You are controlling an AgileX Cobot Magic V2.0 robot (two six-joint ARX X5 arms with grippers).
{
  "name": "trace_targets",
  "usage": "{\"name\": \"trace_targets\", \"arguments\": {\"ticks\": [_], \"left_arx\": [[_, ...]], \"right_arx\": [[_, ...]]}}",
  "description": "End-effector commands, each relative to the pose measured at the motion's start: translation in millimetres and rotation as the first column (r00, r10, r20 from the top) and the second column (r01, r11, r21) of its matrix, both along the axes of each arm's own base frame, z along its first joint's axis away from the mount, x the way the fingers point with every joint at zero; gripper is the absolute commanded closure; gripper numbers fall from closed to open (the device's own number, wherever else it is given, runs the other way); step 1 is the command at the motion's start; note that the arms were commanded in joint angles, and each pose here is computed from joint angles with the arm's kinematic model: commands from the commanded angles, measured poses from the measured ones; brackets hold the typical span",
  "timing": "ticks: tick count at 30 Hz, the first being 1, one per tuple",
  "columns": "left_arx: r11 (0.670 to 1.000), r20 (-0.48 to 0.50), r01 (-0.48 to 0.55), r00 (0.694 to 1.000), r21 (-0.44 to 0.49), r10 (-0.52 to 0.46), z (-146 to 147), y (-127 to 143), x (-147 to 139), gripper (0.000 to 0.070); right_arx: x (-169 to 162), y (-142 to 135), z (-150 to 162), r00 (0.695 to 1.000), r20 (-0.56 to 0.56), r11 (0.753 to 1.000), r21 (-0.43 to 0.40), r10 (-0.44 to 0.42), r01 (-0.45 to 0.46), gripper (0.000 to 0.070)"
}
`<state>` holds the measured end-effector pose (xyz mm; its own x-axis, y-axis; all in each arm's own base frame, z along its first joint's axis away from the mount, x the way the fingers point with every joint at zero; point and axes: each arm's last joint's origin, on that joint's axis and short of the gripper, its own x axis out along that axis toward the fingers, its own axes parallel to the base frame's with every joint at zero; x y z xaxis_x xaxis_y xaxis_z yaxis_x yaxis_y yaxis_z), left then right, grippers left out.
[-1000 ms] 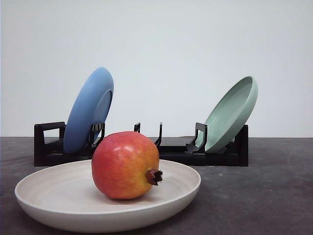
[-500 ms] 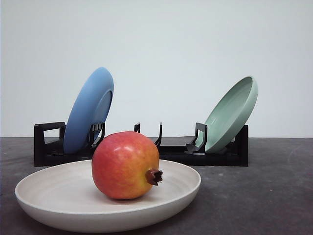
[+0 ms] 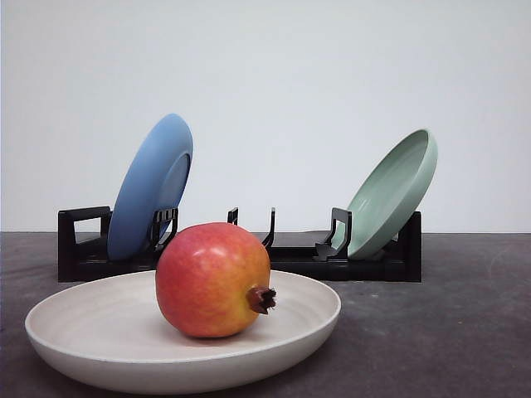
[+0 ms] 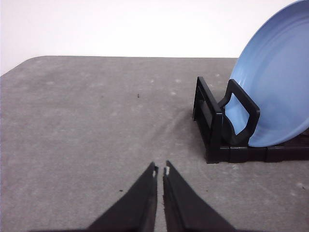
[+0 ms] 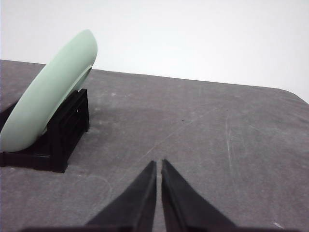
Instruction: Place pomegranate in white plate
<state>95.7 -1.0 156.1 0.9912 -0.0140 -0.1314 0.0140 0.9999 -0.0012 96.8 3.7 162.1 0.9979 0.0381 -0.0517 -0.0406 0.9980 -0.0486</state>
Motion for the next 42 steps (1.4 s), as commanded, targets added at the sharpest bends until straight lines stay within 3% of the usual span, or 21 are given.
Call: {"name": "trace_targets", "arguments": {"ticks": [1, 42], "left_arx": [[1.0, 0.003, 0.002, 1.0, 0.007, -0.002, -2.2, 0.0, 0.6, 0.07], [1.0, 0.002, 0.002, 1.0, 0.007, -0.002, -2.2, 0.0, 0.6, 0.07]], "right_arx": [[0.3, 0.0, 0.0, 1.0, 0.011, 1.0, -0.004, -0.001, 0.001, 0.0686], [0.3, 0.0, 0.0, 1.0, 0.011, 1.0, -0.004, -0.001, 0.001, 0.0686]]}}
